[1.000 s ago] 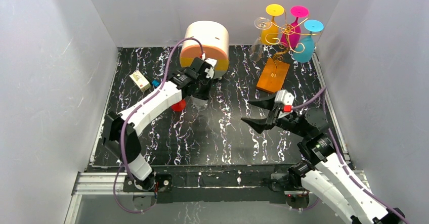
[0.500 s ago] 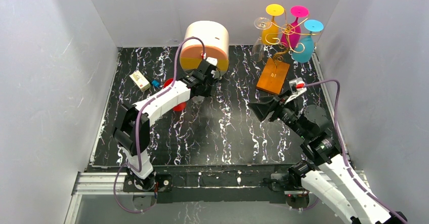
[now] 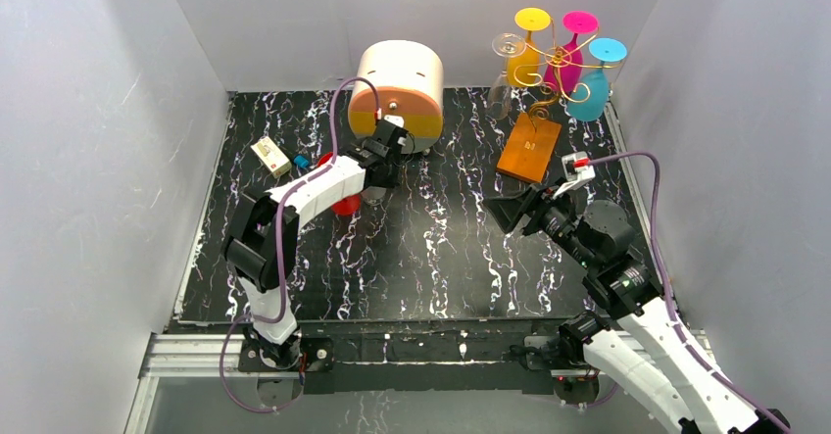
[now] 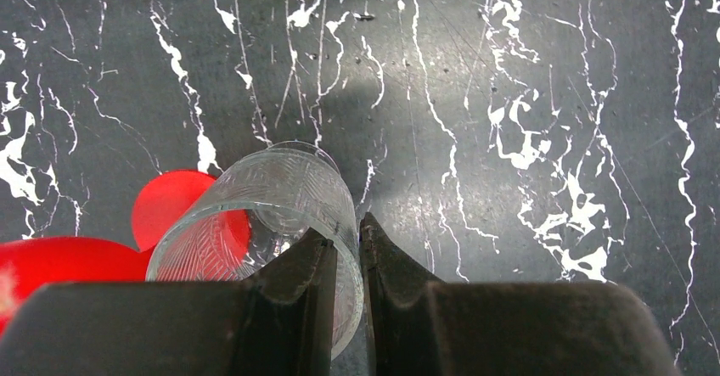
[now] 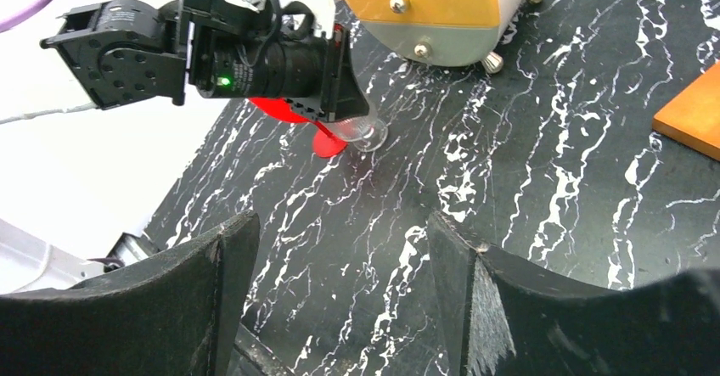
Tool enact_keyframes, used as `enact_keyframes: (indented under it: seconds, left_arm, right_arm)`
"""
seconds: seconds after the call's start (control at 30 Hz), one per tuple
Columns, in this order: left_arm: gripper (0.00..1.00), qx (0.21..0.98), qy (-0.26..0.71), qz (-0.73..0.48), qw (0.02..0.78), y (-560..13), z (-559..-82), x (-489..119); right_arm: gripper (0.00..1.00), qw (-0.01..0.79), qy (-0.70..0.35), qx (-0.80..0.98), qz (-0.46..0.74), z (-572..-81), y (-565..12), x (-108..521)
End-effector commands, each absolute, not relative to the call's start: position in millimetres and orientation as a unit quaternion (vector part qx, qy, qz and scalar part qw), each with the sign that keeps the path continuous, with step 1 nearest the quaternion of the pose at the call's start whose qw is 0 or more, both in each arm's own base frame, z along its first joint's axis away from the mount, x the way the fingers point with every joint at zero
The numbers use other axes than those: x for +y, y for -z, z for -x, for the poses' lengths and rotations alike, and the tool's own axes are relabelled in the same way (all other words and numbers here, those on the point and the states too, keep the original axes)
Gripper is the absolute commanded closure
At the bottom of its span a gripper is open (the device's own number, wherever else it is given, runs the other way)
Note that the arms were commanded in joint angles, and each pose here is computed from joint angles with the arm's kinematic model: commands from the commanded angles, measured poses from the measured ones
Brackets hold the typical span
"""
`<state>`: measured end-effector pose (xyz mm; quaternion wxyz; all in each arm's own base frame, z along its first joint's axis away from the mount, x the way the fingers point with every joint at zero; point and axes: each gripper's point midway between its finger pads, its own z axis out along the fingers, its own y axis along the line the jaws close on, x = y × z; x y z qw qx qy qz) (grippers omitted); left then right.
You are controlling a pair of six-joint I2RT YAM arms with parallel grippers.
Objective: Take the wine glass off the wine glass rack
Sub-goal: Place the wine glass at the center of the board.
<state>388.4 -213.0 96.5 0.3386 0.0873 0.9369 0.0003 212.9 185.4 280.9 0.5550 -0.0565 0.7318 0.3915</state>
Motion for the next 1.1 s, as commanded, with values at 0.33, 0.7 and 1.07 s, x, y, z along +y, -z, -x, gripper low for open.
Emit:
enact_keyframes:
  seconds: [0.33, 0.7, 1.07]
  left_arm:
    - [1.00, 0.940, -0.006, -0.062, 0.336, -81, -400, -199]
    - [1.00, 0.935, 0.026, -0.074, 0.345, -100, -404, -210]
    - [1.00, 0.934, 0.047, -0.077, 0.345, -104, -406, -217]
  right_arm:
    - [0.17, 0.580, -0.341, 0.739, 0.029, -222, -297, 165]
    - [0.16, 0.580, -0.333, 0.743, 0.018, -224, -296, 161]
    - [0.15, 0.573, -0.331, 0.749, 0.016, -225, -293, 162]
